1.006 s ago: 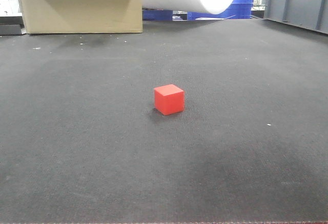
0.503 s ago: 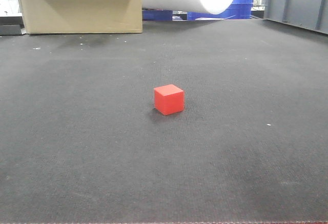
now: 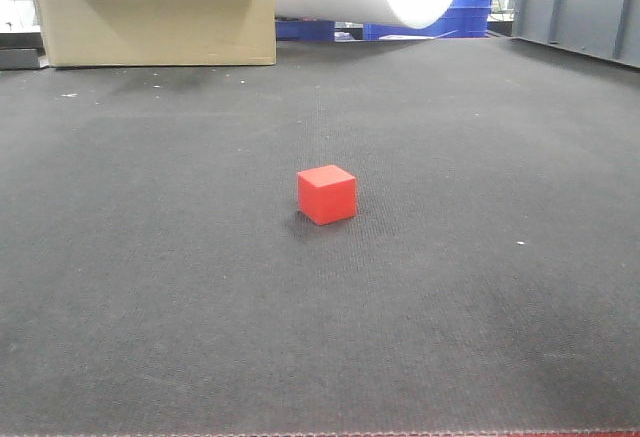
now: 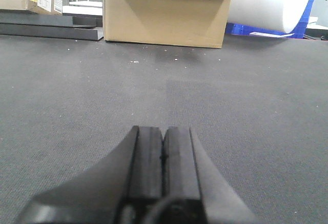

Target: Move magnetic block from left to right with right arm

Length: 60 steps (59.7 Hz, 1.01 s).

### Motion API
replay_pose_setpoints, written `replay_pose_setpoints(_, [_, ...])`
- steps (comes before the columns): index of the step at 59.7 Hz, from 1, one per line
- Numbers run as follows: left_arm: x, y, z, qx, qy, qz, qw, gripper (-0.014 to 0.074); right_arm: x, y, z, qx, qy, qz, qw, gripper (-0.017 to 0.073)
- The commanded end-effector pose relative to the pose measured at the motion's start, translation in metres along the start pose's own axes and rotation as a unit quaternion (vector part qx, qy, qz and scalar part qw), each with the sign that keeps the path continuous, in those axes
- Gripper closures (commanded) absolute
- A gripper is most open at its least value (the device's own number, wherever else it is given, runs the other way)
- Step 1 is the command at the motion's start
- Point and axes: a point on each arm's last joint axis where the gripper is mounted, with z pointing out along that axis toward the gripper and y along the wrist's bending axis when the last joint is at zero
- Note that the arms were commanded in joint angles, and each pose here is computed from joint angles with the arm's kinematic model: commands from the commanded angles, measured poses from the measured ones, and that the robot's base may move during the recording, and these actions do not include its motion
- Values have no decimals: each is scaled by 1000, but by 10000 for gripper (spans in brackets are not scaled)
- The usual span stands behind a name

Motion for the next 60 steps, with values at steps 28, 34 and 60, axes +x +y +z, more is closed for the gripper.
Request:
replay_pose_setpoints(28, [-6, 0, -1, 4, -46, -3, 999, 710, 70, -27, 10, 176, -32, -19, 984, 449])
replay_pose_setpoints(34, [-6, 0, -1, 4, -46, -3, 999, 710, 73, -27, 10, 176, -20, -21, 984, 449])
replay_pose_setpoints(60, [-6, 0, -1, 4, -46, -3, 999, 710, 74, -27, 10, 176, -12, -22, 984, 449])
